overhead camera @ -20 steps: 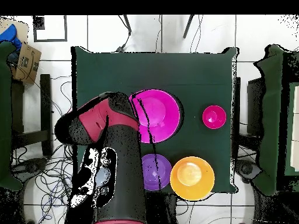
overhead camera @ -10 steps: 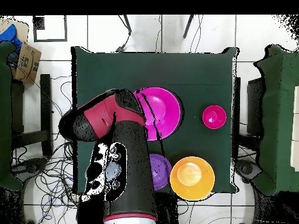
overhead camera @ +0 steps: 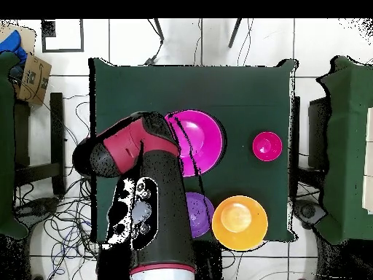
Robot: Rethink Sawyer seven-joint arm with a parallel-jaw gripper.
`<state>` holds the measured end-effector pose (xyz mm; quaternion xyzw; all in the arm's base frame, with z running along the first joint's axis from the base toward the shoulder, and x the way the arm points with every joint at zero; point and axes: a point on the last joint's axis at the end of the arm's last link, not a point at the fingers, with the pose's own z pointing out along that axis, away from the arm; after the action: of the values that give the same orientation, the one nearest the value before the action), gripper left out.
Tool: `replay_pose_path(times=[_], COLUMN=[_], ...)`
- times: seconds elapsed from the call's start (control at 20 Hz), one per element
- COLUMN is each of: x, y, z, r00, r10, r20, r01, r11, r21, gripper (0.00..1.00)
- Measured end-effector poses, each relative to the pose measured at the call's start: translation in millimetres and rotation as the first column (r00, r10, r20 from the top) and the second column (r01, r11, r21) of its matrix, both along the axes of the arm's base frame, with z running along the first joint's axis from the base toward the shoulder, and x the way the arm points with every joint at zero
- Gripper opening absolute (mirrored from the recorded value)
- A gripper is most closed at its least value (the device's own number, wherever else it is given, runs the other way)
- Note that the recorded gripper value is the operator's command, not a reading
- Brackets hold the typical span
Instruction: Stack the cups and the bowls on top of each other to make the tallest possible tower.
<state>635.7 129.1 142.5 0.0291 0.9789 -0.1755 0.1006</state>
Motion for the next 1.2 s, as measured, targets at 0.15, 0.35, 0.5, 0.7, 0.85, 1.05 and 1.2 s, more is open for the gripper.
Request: replay_pose_path(times=[0.15,0.35,0.5,0.7,0.85,1.05,1.2], x=[-2.0,-4.0,-3.2,-2.5,-2.4,-2.9,-3.3], y=[2.3,4.1,5.4,4.8,5.4,5.7,6.3], z=[-2.2,-3.7,-3.8,-4.0,-4.1,-4.2,-4.3], r00=[1.0000,0.9999,0.9999,0.9999,0.9999,0.9998,0.9998], r10=[0.003,0.005,0.006,0.005,0.005,0.005,0.004], r20=[-0.007,-0.013,-0.013,-0.014,-0.013,-0.017,-0.021], r01=[-0.003,-0.005,-0.006,-0.004,-0.005,-0.004,-0.004], r11=[1.0000,0.9999,0.9997,0.9996,0.9996,0.9996,0.9997], r21=[0.008,0.016,0.023,0.027,0.028,0.026,0.026], gripper=[0.00,1.00,1.00,1.00,1.00,1.00,1.00])
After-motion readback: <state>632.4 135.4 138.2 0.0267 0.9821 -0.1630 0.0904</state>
